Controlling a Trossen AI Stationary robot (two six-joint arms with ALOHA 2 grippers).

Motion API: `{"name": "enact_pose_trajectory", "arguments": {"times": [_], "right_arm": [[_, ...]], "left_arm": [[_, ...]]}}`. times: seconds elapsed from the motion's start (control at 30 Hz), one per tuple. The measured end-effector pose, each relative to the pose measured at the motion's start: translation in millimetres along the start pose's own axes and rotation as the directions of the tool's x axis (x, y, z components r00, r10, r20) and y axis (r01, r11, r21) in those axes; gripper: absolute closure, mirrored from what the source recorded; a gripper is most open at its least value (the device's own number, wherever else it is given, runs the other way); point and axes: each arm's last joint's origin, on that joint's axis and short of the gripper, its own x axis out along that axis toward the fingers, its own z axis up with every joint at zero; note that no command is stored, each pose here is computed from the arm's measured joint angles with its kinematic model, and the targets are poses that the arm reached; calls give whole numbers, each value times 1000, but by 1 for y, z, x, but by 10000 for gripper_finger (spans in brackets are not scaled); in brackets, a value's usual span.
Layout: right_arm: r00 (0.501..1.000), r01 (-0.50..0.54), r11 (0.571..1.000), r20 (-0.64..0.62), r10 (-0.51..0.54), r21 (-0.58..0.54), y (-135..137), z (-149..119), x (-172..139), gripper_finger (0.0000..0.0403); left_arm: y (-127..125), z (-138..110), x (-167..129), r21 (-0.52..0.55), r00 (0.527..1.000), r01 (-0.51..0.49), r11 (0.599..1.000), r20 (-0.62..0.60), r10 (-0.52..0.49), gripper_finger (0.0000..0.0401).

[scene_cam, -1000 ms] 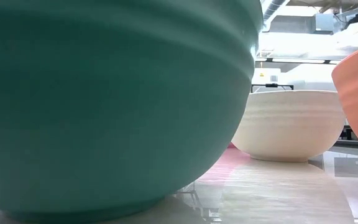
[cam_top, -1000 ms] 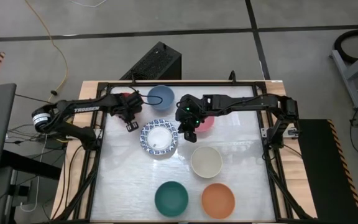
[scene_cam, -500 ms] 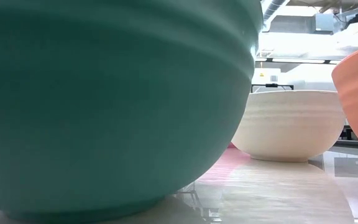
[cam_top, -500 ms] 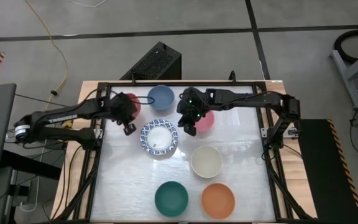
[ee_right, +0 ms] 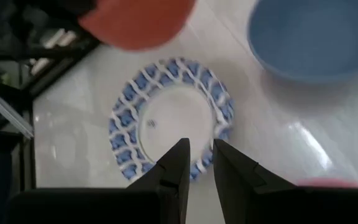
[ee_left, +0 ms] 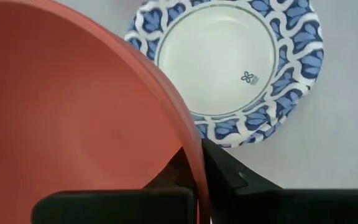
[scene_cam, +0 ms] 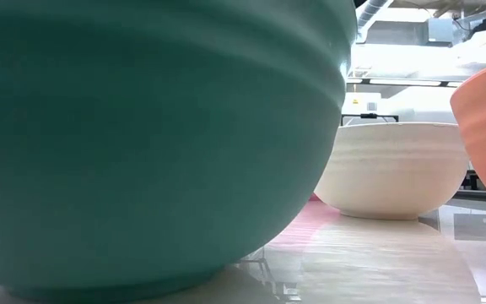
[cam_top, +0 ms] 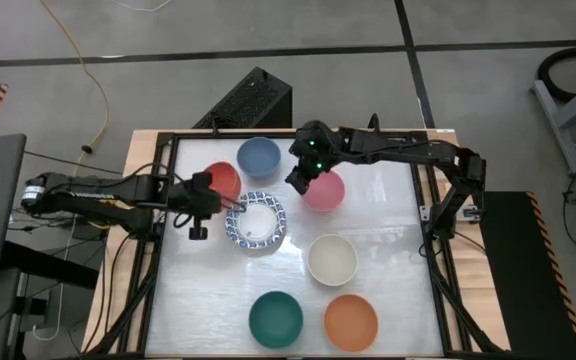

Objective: Nest bowls inside each other
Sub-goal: Stack the red bowl on top of the blue patterned bowl

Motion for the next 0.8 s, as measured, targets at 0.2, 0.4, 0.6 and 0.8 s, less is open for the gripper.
{"name": "enact_pose_trajectory", "arguments": {"times": [0.2,0.4,0.6,0.8], "right_arm": [[995,-40,977,76,57,-208,12,10,-3,311],[997,-24,951,66,46,-308,19,22,-18,311],[999,5,940,32,6,-341,20,31,-40,311],[997,-14,939,67,40,-344,27,37,-66,311]], "left_arm": [[-4,29,-15,226,996,-79,971,60,67,401],[-1,59,-24,376,997,-73,924,44,60,401],[-4,82,-20,541,998,13,841,-65,26,401],[-16,96,-11,690,986,115,714,-168,3,401]]}}
